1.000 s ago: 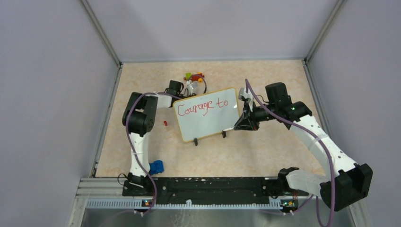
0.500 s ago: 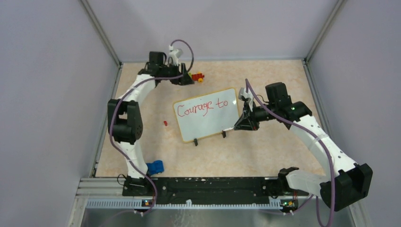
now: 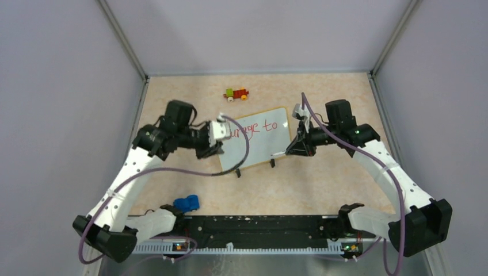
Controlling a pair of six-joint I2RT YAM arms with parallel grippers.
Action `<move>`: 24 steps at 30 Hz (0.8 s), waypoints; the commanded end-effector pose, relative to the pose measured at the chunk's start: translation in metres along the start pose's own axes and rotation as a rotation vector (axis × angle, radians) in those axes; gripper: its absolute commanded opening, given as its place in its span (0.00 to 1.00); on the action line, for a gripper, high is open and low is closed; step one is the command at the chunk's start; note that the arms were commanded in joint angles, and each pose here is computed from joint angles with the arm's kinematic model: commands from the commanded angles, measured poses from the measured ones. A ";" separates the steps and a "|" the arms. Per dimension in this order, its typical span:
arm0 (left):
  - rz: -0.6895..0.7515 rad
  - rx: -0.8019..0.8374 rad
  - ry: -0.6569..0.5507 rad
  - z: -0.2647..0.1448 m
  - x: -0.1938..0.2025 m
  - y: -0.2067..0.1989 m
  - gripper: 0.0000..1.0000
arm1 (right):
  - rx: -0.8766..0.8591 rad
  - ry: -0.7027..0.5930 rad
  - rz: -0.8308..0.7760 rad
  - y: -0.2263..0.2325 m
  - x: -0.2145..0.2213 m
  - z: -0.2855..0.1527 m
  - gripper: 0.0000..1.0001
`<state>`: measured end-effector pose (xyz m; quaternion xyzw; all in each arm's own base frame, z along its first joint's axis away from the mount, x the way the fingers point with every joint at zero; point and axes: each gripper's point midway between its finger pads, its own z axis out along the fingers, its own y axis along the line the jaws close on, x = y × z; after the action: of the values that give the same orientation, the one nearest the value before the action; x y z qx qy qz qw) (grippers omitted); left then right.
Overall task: Write a sentence on the whiteboard
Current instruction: Move the whiteboard to the center of the board.
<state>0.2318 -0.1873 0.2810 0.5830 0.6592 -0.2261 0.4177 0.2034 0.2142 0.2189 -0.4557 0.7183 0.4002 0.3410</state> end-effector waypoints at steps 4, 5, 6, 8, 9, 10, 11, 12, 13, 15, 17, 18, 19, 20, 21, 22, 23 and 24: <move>0.012 0.175 0.280 0.057 0.121 -0.075 0.32 | 0.118 -0.060 0.056 -0.037 -0.006 -0.009 0.00; 0.013 0.184 0.294 0.067 0.129 -0.078 0.30 | 0.127 -0.065 0.066 -0.040 -0.006 -0.010 0.00; 0.017 0.194 0.309 0.077 0.135 -0.081 0.28 | 0.130 -0.069 0.070 -0.042 -0.006 -0.011 0.00; 0.009 0.206 0.357 0.093 0.151 -0.085 0.26 | 0.139 -0.078 0.075 -0.044 -0.006 -0.013 0.00; 0.014 0.206 0.367 0.101 0.155 -0.085 0.25 | 0.143 -0.081 0.078 -0.045 -0.005 -0.013 0.00; 0.018 0.190 0.379 0.107 0.159 -0.082 0.23 | 0.145 -0.086 0.079 -0.046 -0.005 -0.014 0.00; 0.029 0.182 0.381 0.114 0.159 -0.080 0.22 | 0.146 -0.089 0.081 -0.046 -0.005 -0.015 0.00; 0.036 0.179 0.384 0.121 0.160 -0.078 0.22 | 0.145 -0.090 0.083 -0.046 -0.004 -0.015 0.00; 0.038 0.175 0.391 0.126 0.162 -0.077 0.21 | 0.143 -0.091 0.084 -0.046 -0.005 -0.015 0.00; 0.052 0.160 0.407 0.135 0.165 -0.074 0.21 | 0.145 -0.094 0.082 -0.047 -0.006 -0.016 0.00; 0.070 0.151 0.411 0.144 0.166 -0.073 0.21 | 0.145 -0.094 0.081 -0.047 -0.006 -0.016 0.00; 0.073 0.153 0.415 0.148 0.168 -0.074 0.20 | 0.146 -0.094 0.082 -0.048 -0.006 -0.016 0.00; 0.079 0.156 0.413 0.151 0.166 -0.076 0.20 | 0.146 -0.093 0.082 -0.048 -0.006 -0.016 0.00; 0.083 0.156 0.411 0.155 0.166 -0.078 0.20 | 0.147 -0.093 0.082 -0.048 -0.006 -0.016 0.00; 0.084 0.157 0.410 0.159 0.166 -0.079 0.20 | 0.147 -0.092 0.083 -0.048 -0.005 -0.015 0.00; 0.088 0.151 0.405 0.163 0.164 -0.078 0.20 | 0.147 -0.093 0.081 -0.049 -0.006 -0.015 0.00; 0.088 0.146 0.403 0.166 0.164 -0.078 0.20 | 0.147 -0.093 0.080 -0.049 -0.005 -0.015 0.00; 0.091 0.139 0.397 0.169 0.162 -0.076 0.20 | 0.147 -0.092 0.080 -0.049 -0.005 -0.015 0.00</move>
<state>0.1962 -0.2231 0.0397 0.6809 0.6886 -0.1401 0.2064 0.2435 0.1896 0.2085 -0.3778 0.7583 0.3790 0.3723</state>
